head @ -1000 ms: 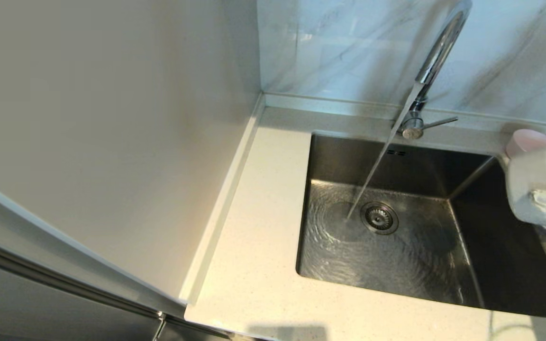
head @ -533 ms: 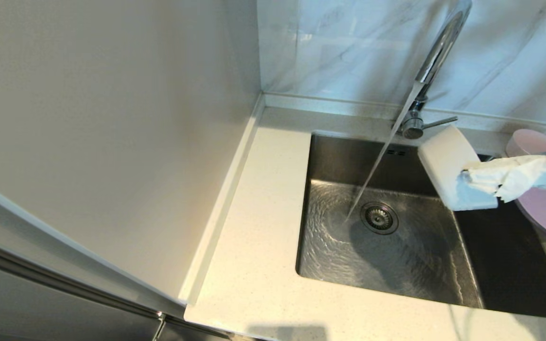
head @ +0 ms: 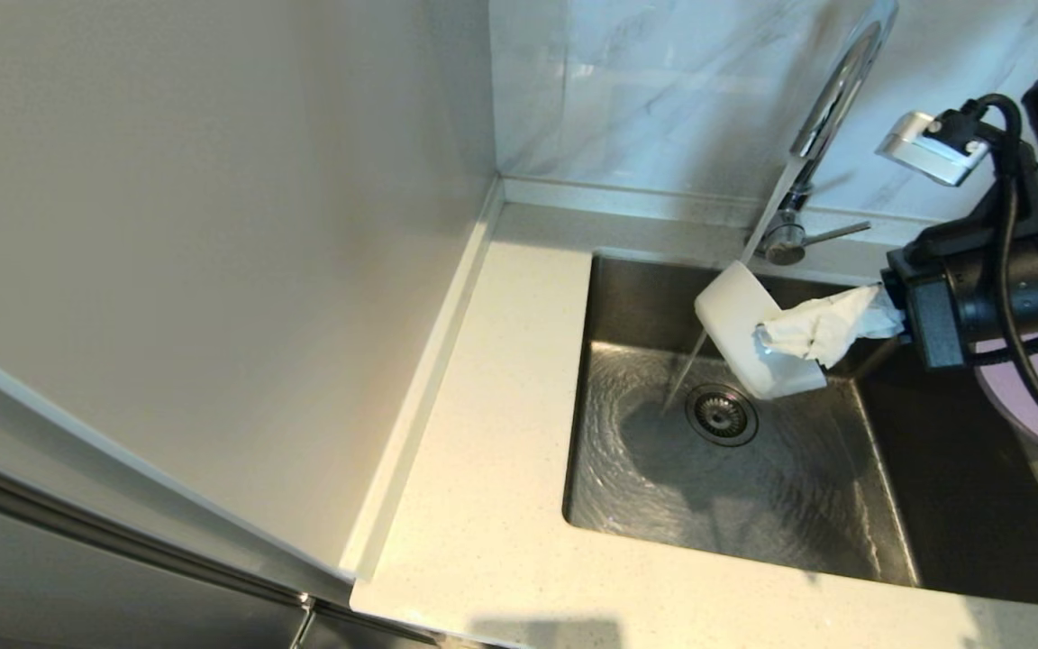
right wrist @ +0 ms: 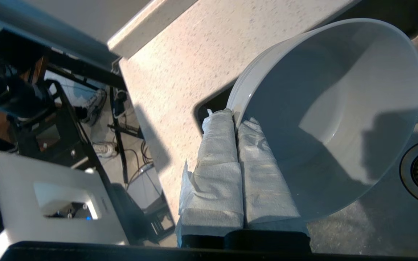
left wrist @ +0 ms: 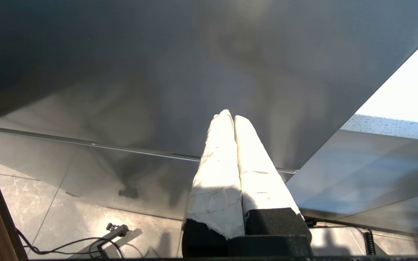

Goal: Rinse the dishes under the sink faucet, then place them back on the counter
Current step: Rinse the bowl

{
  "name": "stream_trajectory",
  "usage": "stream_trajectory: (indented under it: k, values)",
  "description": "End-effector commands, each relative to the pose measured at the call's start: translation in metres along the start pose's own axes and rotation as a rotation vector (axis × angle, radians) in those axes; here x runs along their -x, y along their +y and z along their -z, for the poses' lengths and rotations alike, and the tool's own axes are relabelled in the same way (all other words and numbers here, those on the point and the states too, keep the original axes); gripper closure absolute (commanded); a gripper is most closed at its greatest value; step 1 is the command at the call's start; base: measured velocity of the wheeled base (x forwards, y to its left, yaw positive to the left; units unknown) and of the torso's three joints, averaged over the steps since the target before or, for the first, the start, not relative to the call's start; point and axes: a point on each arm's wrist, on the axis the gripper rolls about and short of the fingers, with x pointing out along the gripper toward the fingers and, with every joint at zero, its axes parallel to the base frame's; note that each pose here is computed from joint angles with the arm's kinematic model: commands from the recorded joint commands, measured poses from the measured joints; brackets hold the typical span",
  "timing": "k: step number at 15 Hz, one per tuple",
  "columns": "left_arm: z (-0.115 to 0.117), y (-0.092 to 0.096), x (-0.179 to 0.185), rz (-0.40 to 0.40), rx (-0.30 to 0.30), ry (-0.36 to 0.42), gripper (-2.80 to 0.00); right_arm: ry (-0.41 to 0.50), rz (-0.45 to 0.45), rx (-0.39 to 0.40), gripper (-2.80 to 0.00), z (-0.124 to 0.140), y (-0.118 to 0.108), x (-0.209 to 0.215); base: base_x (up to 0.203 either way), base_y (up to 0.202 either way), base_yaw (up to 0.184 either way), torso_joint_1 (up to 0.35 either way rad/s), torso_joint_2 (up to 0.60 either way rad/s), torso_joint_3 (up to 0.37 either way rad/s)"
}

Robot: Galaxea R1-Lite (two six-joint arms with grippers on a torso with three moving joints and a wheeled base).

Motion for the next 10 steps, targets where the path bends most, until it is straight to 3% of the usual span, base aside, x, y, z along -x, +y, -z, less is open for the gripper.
stream_trajectory:
  k: [1,10]
  values:
    - [0.000,0.000,0.000,0.000,0.000,0.000,0.00,0.007,0.000,-0.064,0.00,-0.010,-0.023,-0.022,0.000,0.000,0.000,0.000,0.00,0.000]
    - [0.000,0.000,0.000,0.000,0.000,0.000,0.00,-0.106,0.222,-0.163,0.00,-0.037,-0.060,-0.041,0.000,0.000,0.000,0.000,0.00,0.000]
